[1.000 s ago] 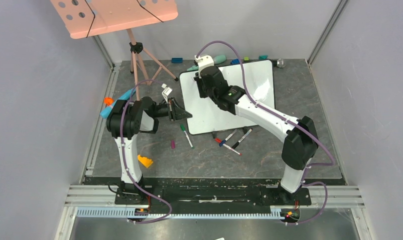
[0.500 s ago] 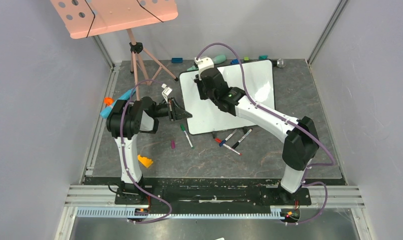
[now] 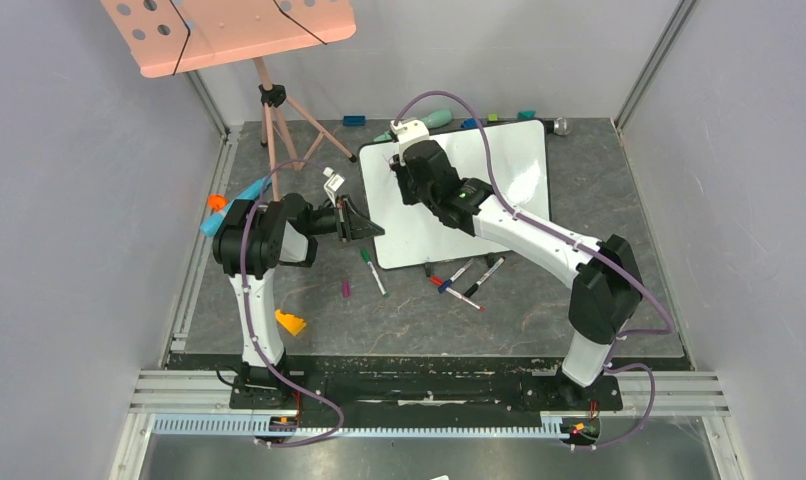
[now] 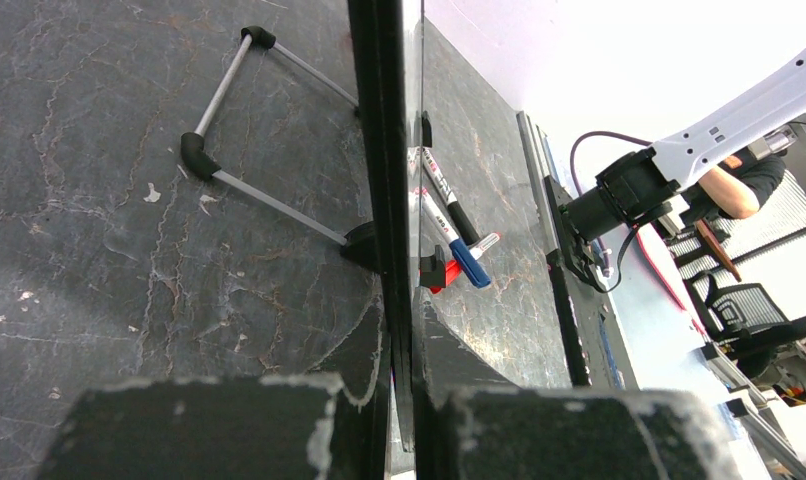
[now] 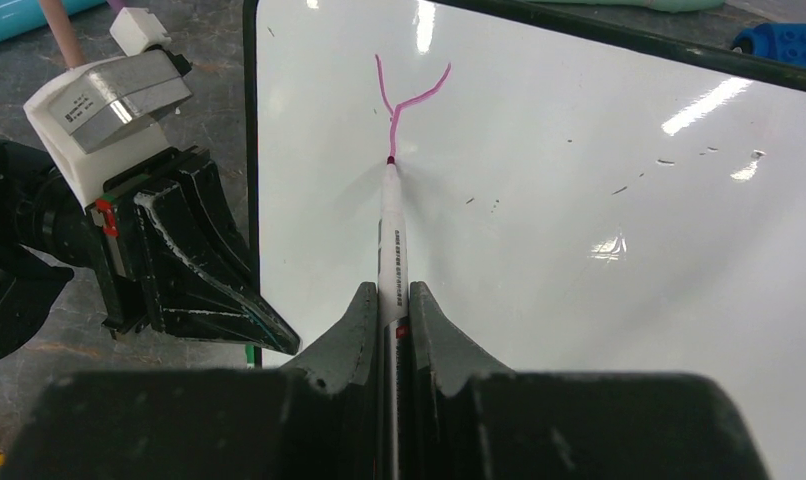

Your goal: Write a sentence on the whiteboard

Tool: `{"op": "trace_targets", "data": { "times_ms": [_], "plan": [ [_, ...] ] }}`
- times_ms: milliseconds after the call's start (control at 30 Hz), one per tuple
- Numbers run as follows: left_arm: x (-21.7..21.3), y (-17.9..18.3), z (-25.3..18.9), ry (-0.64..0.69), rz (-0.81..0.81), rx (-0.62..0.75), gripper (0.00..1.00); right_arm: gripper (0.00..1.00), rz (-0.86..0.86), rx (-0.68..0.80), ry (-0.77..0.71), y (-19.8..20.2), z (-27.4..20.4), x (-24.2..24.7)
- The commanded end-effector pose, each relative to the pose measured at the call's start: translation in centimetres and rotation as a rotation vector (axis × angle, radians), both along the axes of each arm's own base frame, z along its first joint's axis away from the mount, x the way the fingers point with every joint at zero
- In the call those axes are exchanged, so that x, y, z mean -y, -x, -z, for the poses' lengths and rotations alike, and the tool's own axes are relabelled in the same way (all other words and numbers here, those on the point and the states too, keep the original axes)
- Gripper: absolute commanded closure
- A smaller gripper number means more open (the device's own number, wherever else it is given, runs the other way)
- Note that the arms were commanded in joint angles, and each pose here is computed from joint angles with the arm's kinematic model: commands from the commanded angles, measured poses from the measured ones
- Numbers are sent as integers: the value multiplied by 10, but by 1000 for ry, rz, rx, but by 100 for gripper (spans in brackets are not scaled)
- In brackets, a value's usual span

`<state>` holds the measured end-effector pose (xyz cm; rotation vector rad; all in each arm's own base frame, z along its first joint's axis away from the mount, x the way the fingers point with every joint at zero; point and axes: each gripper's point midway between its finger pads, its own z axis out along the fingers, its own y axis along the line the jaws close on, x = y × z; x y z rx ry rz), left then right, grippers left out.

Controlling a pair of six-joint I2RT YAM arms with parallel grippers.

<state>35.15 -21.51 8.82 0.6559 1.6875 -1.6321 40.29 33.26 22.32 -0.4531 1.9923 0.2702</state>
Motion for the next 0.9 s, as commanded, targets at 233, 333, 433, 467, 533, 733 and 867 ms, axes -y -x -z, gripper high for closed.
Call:
{"op": "trace_targets", "data": {
  "times_ms": [233,333,433,467,533,733,867],
  "plan": [
    [4,2,-4,-5,28,193,98,100,7,-19,33,6,0,13],
    [4,2,-5,-4,28,193,98,100,2,-25,34,8,3,14],
    [4,2,-4,-5,27,193,98,100,-8,-22,24,8,-1,11],
    [4,2,-4,-5,28,193,98,100,-11,-18,17,8,-4,10],
    [4,2,-4,-5,29,192,98,100,-11,-5,6,7,-13,9],
    [4,2,-4,-5,28,192,98,99,-39,55,-60,12,-52,9],
    [4,2,-4,-5,27,194,98,99,-68,117,-114,20,-75,11]
  ]
}}
